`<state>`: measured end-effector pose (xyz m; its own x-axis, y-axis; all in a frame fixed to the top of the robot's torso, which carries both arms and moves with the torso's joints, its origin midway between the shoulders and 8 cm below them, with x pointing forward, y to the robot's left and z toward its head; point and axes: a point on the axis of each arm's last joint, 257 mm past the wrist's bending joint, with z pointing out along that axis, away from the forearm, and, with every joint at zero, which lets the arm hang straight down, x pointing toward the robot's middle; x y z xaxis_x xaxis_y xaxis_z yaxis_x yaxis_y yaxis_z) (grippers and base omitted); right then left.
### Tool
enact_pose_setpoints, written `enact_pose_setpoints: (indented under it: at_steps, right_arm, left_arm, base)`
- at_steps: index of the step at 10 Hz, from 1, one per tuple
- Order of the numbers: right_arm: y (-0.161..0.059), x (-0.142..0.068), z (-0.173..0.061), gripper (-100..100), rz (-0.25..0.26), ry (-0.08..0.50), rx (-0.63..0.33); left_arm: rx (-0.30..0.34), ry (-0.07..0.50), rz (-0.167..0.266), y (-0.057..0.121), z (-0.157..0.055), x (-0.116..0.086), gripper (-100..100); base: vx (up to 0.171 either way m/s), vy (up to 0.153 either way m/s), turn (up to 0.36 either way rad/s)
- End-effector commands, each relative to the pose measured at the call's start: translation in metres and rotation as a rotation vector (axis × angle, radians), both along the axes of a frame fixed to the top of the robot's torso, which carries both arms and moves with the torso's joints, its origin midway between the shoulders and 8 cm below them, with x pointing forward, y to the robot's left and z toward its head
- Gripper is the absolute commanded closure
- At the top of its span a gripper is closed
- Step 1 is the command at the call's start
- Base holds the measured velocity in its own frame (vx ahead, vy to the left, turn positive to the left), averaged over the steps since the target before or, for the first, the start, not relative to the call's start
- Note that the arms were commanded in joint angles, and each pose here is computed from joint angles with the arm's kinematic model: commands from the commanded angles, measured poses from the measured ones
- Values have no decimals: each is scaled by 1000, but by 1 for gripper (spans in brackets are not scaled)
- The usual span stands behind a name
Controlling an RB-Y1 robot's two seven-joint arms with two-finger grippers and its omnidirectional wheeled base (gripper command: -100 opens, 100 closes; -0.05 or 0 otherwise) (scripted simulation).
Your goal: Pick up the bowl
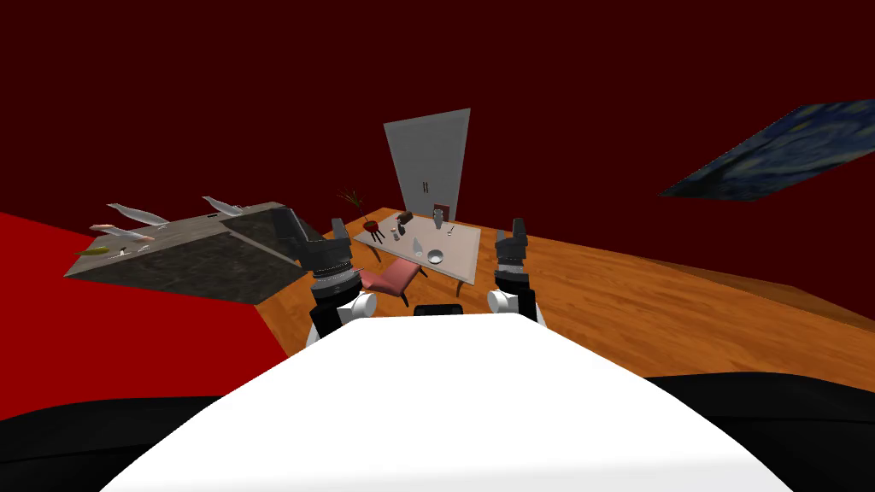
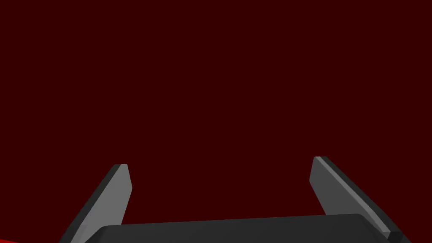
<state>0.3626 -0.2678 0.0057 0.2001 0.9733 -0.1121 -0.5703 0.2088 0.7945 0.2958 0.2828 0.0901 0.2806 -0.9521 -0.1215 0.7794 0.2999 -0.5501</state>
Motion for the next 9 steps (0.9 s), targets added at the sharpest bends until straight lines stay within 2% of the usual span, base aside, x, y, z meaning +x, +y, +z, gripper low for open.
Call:
enact_pose_setpoints:
  at_steps: [1, 3, 6, 7, 8, 9]
  right_arm:
    - [2, 5, -6, -100, 3, 33, -32]
    - [5, 12, -17, -100, 6, 84, -71]
    - [10, 26, -43, -100, 8, 192, -142]
    - [10, 27, -45, -100, 8, 200, -141]
    - [12, 32, -56, -100, 10, 242, -169]
    - [11, 32, -58, -100, 10, 247, -169]
  left_arm:
    - [0, 0, 0, 0, 0, 0, 0]
    - [0, 0, 0, 0, 0, 0, 0]
    - [0, 0, 0, 0, 0, 0, 0]
    - [0, 0, 0, 0, 0, 0, 0]
    - [0, 0, 0, 0, 0, 0, 0]
    - [0, 0, 0, 0, 0, 0, 0]
  base:
    - [-7, -5, 93]
    - [-12, -19, 105]
    - [-9, -22, 167]
    - [-4, -21, 61]
    - [-3, -14, 166]
    - [-1, -14, 66]
